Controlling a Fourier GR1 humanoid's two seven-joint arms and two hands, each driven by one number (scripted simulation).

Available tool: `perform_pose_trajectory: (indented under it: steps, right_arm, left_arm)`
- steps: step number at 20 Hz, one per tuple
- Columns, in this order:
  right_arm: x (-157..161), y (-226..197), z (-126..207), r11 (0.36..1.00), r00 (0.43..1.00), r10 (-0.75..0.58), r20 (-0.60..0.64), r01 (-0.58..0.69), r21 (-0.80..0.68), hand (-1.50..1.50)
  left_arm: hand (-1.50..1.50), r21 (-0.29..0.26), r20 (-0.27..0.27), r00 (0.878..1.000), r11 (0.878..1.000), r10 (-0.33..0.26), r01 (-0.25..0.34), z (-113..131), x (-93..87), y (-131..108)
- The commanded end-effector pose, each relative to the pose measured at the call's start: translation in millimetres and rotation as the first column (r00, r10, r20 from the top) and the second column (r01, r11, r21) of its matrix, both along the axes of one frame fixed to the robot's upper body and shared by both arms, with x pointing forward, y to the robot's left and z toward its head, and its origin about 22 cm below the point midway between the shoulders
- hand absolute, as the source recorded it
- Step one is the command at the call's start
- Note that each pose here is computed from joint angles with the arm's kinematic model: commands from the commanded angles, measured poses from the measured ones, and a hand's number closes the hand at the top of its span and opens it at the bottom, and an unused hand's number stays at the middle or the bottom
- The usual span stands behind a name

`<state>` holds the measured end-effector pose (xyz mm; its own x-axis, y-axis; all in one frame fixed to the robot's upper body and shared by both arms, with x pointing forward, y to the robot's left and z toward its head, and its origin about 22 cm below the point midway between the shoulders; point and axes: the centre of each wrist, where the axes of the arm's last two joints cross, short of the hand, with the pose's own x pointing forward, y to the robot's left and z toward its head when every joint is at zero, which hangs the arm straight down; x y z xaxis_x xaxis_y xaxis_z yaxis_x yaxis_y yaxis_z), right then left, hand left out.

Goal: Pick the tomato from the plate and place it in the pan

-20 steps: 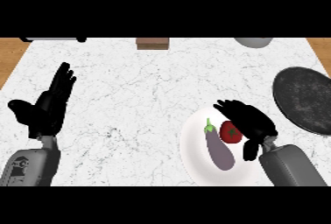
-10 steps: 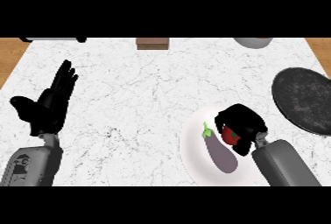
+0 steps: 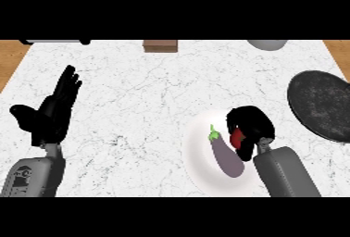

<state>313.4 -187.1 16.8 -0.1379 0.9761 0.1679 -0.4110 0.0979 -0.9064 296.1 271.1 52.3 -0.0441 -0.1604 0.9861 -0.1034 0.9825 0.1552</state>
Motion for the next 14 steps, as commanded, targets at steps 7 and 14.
perform_pose_trajectory:
  steps: [7, 14]
  right_arm:
    - [43.2, 56.3, 78.1, 0.762, 0.693, -0.633, 0.345, 0.636, 0.120, 1.50]
    - [47.7, 100.4, 106.8, 0.666, 0.492, -0.717, 0.494, 0.692, 0.277, 1.50]
  left_arm:
    - [0.00, 0.007, -0.012, 0.999, 0.999, -0.049, 0.049, -6.7, 1.4, -1.3]
    - [0.00, 0.000, -0.010, 0.999, 0.999, -0.035, 0.035, 1.6, 1.4, -3.5]
